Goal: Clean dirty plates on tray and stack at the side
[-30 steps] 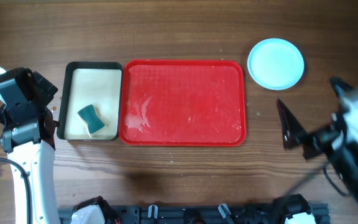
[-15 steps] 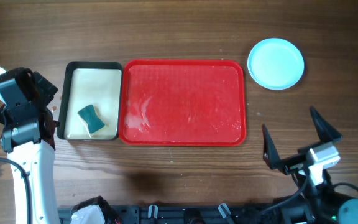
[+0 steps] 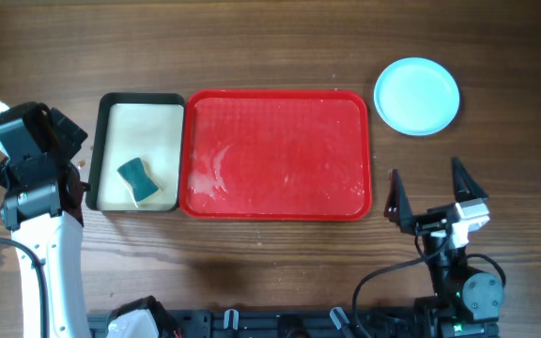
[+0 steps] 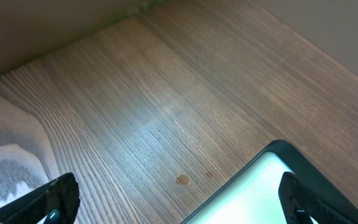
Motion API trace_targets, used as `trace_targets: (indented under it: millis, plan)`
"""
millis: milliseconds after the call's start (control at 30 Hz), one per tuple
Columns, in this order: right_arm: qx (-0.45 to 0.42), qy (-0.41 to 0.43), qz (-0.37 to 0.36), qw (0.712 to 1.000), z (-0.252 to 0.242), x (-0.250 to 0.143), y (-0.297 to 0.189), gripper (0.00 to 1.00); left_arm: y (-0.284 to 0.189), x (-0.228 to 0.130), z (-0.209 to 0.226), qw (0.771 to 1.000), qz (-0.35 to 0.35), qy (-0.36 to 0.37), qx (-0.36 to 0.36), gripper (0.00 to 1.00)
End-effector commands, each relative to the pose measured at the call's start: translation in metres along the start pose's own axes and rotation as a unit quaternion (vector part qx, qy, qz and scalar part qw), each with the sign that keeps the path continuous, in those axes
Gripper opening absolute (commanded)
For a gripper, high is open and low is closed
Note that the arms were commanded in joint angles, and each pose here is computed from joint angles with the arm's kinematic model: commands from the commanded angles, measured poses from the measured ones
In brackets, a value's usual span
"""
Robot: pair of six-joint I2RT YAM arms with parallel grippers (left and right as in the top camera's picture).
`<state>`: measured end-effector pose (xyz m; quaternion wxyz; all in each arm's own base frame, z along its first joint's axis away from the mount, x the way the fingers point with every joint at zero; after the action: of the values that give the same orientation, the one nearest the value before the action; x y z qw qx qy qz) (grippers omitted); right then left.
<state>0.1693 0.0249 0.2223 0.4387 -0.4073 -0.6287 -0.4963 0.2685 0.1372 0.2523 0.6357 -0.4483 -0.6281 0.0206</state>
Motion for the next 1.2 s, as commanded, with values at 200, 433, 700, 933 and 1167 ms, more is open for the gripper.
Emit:
trace_targets:
  millis: [200, 433, 700, 933, 1167]
  plan:
    - [-0.043, 0.031, 0.137, 0.989, -0.013, -0.048, -0.009, 1.00, -0.002, 0.006, 0.000, 1.000, -0.008, -0.008, -0.001, 1.00]
    - [-0.044, 0.044, 0.136, 0.989, -0.012, -0.048, -0.009, 1.00, -0.002, 0.006, 0.000, 1.000, -0.008, -0.008, -0.001, 1.00]
    - [-0.044, 0.044, 0.136, 0.989, -0.012, -0.048, -0.009, 1.00, -0.002, 0.006, 0.000, 1.000, -0.008, -0.008, -0.001, 1.00]
    - [-0.044, 0.044, 0.136, 0.989, -0.012, -0.048, -0.009, 0.99, -0.002, 0.006, 0.000, 1.000, -0.008, -0.008, -0.001, 1.00]
    - [-0.044, 0.044, 0.137, 0.989, -0.012, -0.048, -0.009, 1.00, -0.002, 0.006, 0.000, 1.000, -0.008, -0.008, -0.001, 1.00]
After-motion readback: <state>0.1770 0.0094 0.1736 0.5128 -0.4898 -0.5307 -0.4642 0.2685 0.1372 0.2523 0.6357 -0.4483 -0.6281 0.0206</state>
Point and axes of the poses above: each gripper's point midway between its finger pads, its own y axis out along the fingers, its own z axis along the line the jaws close on, x = y × z, the point moved 7 cm from there along -y, back along the fingers, and after that the axes turned 9 degrees about -y, right-handed, at the moved point
